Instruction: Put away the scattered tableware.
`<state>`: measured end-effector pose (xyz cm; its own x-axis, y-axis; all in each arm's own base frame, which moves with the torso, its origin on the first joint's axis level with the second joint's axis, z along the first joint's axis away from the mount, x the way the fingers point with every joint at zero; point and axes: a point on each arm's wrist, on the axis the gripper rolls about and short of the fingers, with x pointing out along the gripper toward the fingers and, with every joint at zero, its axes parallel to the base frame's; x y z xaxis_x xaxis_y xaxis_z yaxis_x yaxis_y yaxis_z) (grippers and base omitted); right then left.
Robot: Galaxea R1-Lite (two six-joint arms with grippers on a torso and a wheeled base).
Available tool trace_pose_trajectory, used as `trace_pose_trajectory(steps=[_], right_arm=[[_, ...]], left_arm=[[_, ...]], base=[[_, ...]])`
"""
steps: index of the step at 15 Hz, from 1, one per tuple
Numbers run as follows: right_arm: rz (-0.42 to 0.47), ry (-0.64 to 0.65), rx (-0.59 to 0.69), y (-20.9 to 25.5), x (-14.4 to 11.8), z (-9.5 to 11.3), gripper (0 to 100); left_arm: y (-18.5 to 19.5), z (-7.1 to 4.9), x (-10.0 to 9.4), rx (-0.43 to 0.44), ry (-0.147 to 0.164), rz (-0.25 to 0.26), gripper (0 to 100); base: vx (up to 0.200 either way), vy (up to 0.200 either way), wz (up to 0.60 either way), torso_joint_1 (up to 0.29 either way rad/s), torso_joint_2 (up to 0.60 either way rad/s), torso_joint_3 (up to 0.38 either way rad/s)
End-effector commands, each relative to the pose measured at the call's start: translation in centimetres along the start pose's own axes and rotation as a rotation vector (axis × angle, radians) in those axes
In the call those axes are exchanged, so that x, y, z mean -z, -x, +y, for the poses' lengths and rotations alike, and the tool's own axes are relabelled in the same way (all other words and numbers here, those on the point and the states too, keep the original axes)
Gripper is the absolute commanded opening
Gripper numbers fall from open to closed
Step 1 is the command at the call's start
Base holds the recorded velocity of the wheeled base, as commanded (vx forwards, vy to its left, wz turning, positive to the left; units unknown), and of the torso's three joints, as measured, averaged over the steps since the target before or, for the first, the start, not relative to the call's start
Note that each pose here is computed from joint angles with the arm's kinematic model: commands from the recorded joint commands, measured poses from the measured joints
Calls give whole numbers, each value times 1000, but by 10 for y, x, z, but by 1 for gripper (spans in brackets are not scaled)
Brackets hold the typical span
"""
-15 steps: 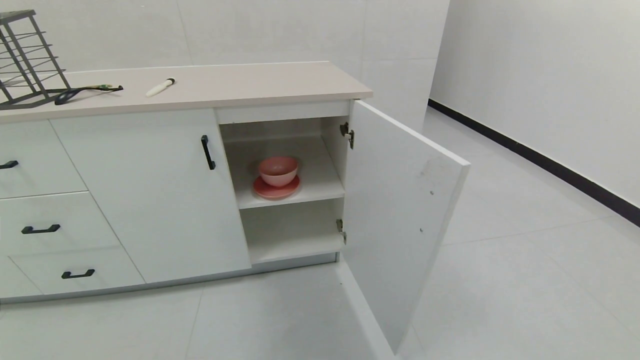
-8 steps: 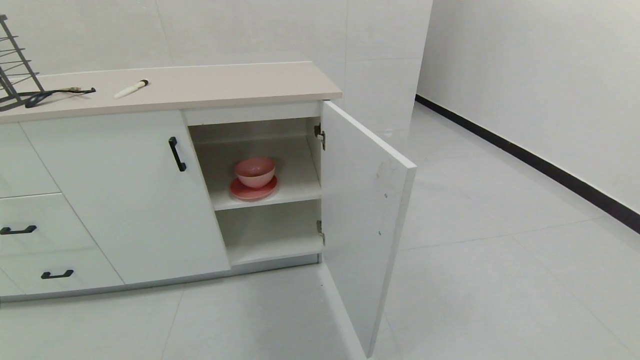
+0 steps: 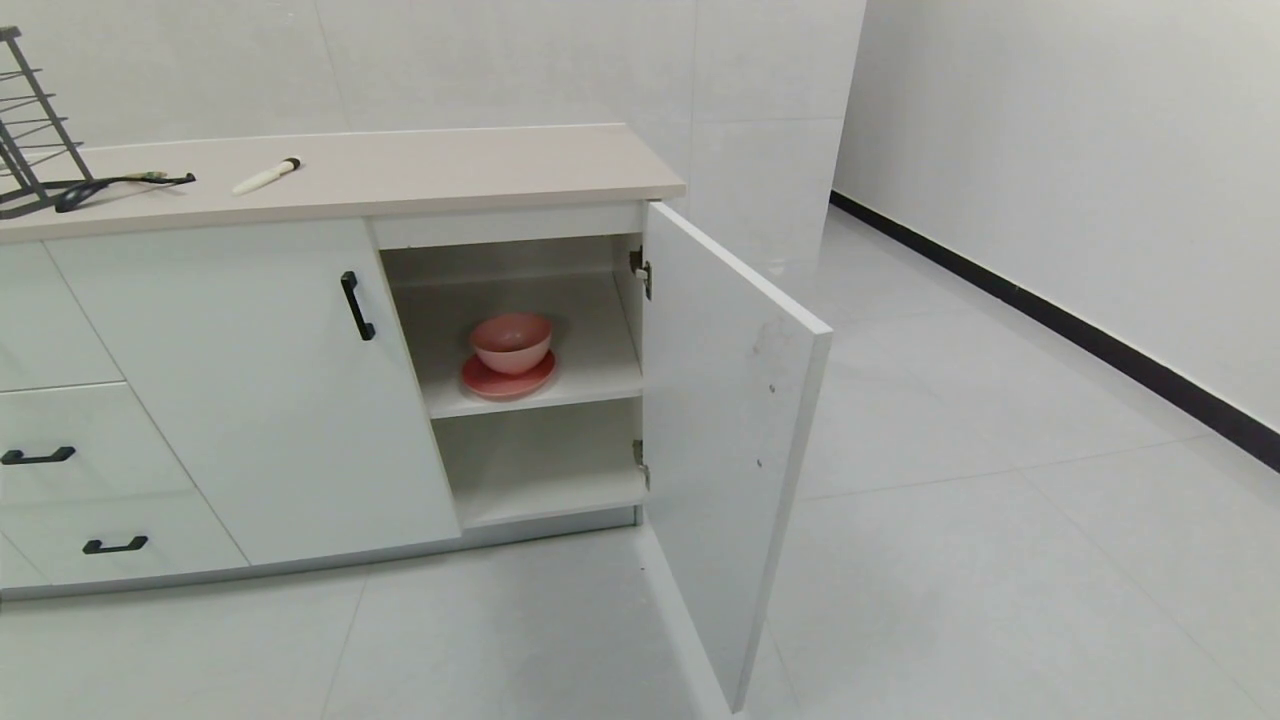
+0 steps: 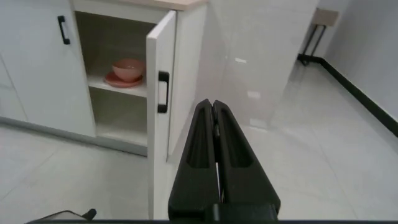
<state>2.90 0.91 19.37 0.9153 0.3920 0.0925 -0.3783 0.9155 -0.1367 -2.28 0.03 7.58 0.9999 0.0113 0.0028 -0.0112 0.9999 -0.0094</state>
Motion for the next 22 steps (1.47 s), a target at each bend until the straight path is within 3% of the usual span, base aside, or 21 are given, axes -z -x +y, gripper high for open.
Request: trace_pose_trajectory(steps=[1,5,10,14,22], right_arm=[[89,-14,-127,-62,0,-16,0],[111,-14,-245,-91,18,-15,0],[149,-7,-254,-102,32,-16,0],[85,19,-251,-144,47,-25,0],[38,45,-402,-184,71,-29,0]], left_arm=[[0,0,0,-1,1,-2,100],[0,0,0,-1,6,0,100],[0,0,0,-1,6,-2,100],[0,0,0,-1,8,-2,100],[0,0,0,-7,20,-2,100]], base=[[0,0,0,0,0,0],[0,0,0,0,0,0],[0,0,0,0,0,0],[0,0,0,0,0,0],[0,0,0,0,0,0]])
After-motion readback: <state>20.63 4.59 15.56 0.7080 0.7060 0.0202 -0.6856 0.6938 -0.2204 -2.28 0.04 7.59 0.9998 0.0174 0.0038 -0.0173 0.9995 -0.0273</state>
